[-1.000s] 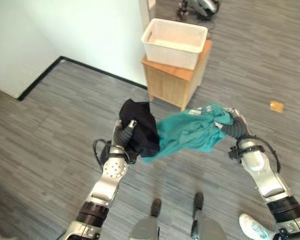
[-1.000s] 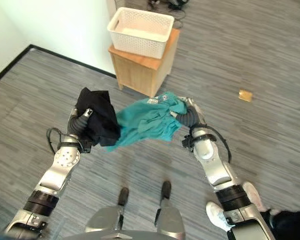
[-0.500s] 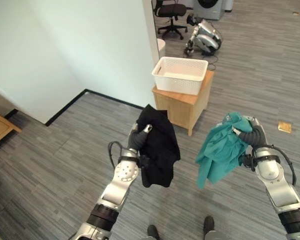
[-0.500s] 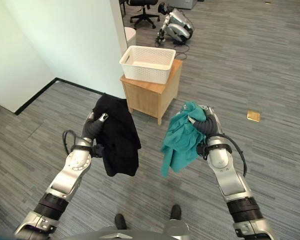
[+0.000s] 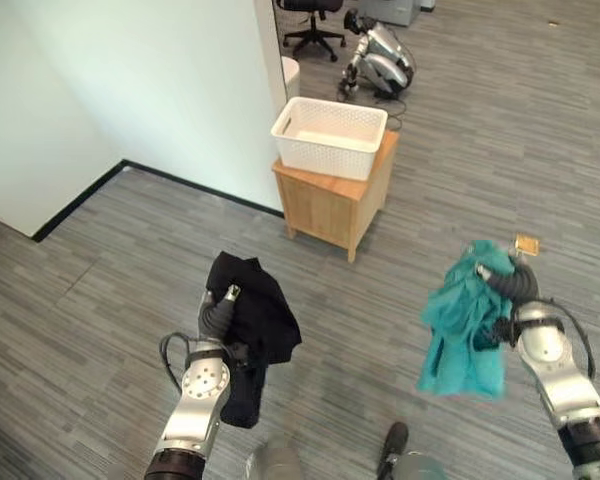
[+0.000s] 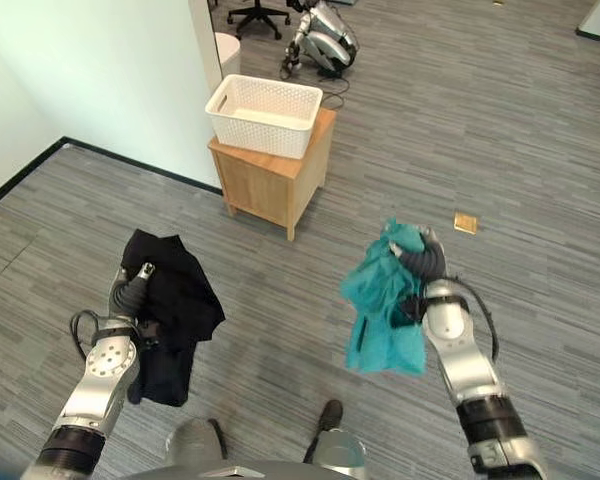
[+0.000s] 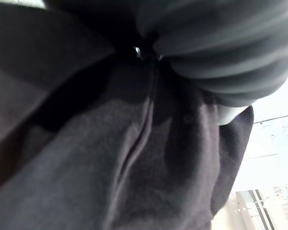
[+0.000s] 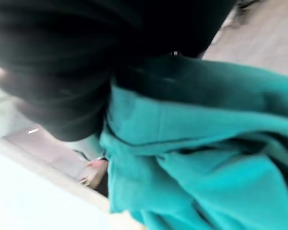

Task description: Pick up bed clothes into laundry basket.

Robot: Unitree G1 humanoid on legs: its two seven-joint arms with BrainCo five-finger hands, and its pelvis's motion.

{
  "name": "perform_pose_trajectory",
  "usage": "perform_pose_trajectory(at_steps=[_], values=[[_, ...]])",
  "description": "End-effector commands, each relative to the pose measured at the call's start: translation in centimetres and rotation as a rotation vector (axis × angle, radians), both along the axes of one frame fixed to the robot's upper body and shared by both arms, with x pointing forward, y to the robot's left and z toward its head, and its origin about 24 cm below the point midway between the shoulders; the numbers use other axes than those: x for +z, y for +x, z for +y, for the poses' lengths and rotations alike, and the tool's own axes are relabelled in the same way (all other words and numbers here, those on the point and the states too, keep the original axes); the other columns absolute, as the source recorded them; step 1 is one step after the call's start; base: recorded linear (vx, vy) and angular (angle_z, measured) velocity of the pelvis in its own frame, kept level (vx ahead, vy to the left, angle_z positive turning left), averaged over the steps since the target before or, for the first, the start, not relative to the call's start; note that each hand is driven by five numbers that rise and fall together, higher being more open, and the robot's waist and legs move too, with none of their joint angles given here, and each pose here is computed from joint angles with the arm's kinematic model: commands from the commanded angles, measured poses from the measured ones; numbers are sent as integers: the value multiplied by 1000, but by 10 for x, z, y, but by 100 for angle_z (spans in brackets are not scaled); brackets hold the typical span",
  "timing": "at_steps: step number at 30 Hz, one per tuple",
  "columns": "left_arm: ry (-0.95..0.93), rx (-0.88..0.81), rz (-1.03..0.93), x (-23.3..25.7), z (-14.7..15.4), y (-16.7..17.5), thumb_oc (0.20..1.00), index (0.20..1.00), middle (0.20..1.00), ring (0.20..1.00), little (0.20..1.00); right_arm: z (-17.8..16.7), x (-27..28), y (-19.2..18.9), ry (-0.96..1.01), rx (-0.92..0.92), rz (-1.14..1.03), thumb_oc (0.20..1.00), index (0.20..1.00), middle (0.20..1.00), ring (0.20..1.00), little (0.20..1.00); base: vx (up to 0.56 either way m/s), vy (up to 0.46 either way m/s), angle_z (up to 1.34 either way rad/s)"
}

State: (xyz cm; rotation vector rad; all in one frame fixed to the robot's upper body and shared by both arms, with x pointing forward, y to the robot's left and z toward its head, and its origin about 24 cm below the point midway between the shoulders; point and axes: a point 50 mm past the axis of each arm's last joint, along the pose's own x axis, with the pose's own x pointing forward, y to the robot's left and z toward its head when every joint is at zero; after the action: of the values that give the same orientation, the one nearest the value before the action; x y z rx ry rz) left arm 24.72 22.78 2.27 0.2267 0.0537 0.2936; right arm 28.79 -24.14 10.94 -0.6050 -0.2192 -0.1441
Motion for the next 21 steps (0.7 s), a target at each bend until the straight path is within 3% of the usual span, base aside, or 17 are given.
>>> perform_pose_trajectory(at_steps=[1,13,21], values=[[60,-40,-213,43,1,3,200,200,200,200,200,4,52,-2,-133,71,-228,200,200,200,200,200,748,287,-21],[141,-102,-95,30,9,-6,200,200,200,200,200,30,26,-6,-104,119,-160,200,200,200,200,200,578,210,-16],[126,-178,-85,30,-1,4,200,200,200,200,200,6,11,-26,-81,11,-115,200,200,200,200,200,541,20,43]])
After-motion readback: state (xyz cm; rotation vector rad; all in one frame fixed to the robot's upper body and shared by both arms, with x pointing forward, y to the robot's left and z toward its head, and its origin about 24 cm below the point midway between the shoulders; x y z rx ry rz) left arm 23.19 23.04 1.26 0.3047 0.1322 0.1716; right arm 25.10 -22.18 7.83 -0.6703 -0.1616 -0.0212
